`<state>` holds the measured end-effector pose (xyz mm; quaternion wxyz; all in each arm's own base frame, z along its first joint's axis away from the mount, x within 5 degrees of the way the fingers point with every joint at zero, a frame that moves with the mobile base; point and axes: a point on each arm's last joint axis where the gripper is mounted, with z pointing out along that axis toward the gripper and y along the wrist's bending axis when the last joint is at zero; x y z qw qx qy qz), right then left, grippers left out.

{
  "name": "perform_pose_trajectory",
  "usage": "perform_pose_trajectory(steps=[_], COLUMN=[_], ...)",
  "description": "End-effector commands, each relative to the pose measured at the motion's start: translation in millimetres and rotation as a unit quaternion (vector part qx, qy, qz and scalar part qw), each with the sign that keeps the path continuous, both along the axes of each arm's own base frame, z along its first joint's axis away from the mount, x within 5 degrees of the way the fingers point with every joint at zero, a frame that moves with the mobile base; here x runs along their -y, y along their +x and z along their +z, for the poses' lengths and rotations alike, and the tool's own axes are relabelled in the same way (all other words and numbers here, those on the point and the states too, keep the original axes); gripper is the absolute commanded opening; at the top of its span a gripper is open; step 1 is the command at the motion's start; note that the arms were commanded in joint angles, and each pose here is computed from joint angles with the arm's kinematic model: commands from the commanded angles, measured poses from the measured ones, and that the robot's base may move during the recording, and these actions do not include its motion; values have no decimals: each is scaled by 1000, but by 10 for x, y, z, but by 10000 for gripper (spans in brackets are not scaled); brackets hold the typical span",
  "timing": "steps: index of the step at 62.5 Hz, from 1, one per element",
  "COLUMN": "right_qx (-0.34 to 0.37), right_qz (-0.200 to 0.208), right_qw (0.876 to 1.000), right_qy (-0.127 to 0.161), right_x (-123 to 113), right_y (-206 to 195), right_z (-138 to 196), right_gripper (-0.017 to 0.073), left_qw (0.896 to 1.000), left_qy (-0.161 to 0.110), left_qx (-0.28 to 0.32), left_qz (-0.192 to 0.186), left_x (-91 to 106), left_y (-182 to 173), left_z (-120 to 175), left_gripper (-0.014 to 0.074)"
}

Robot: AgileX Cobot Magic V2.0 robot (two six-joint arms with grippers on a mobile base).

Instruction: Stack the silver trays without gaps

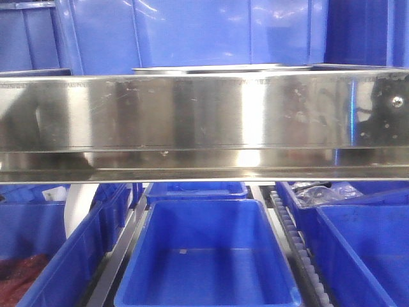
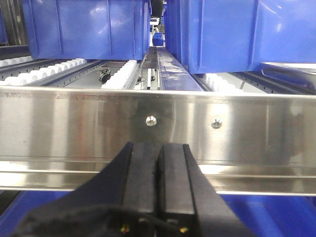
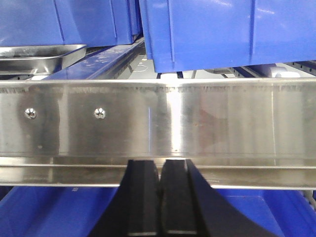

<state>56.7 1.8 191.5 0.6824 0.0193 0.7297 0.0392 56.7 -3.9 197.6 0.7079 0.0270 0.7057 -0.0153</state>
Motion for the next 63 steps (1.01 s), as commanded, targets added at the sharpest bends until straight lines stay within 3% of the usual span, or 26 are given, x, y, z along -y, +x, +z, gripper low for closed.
perform_pose_trajectory(steps=[1, 25, 33, 48, 50, 59, 63], right_qx=[53, 53, 53, 76, 83, 150, 171], right_qz=[0, 0, 0, 0, 0, 0, 0], right_qw=[999, 999, 999, 997, 997, 988, 984], right_qy=[-1, -1, -1, 0, 0, 36, 41], right_x=[0, 0, 0, 0, 0, 7, 9], right_y=[-13, -13, -13, -16, -17, -53, -94], right_z=[88, 88, 89, 131, 144, 347, 516], right_gripper=[57, 57, 57, 57, 57, 57, 57], left_qw=[999, 999, 999, 998, 998, 986, 984], left_qy=[-7, -7, -23, -24, -30, -116, -120], left_qx=[49, 49, 48, 55, 62, 119, 132], left_qz=[8, 8, 8, 9, 11, 26, 22], left_x=[-17, -17, -17, -20, -24, -75, -73], left_y=[-18, -18, -18, -20, -21, -48, -73], left_z=[96, 96, 96, 109, 122, 291, 421], left_gripper=[-48, -48, -48, -48, -48, -48, -48])
